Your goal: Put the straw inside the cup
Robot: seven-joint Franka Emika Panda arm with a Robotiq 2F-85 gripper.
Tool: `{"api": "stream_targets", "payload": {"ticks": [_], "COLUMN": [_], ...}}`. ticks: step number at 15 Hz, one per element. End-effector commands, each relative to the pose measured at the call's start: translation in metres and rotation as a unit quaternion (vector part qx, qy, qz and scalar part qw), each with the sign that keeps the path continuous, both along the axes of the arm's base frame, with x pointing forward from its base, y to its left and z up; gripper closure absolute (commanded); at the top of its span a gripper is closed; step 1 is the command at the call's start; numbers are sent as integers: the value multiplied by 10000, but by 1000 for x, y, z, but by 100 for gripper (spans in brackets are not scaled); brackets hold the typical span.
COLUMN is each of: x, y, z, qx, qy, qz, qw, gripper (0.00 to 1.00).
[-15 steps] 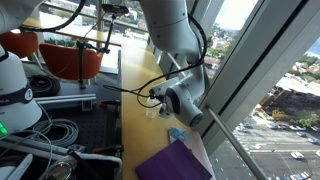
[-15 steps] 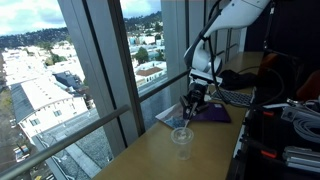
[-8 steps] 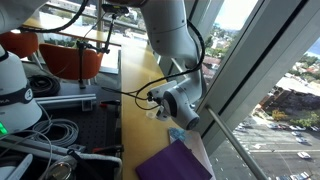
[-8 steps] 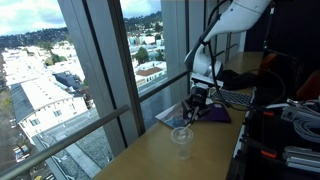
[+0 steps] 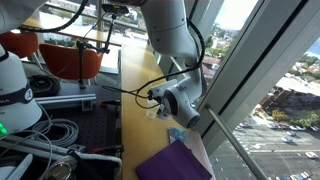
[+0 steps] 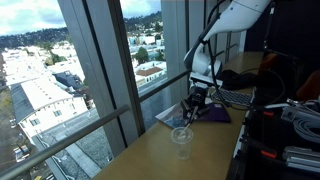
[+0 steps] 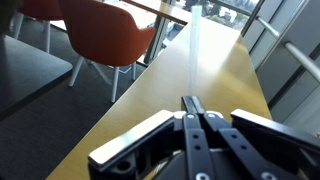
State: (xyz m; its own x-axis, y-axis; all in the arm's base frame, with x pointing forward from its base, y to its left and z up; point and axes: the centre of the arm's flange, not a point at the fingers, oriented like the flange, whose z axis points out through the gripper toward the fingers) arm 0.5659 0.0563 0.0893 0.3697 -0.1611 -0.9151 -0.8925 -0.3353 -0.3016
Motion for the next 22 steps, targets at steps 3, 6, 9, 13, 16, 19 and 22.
{"api": "stream_targets", "payload": {"ticks": [3,6,9,13,16,19,22], "x": [6,8,12,17,25,36,40], "y": [6,3,-4,-12,-19,-26,-28], "z": [20,17,13,7,2,-6,-14], "qx": [-210,-276,-286,-262,-226,-205,-239], "qy": [95,154,193,224,253,301,354], "qz": [-132,-187,-249,-326,-401,-486,-556], "qw": [9996,9993,9991,9989,9986,9982,9975], "gripper": [100,100,100,100,100,100,69]}}
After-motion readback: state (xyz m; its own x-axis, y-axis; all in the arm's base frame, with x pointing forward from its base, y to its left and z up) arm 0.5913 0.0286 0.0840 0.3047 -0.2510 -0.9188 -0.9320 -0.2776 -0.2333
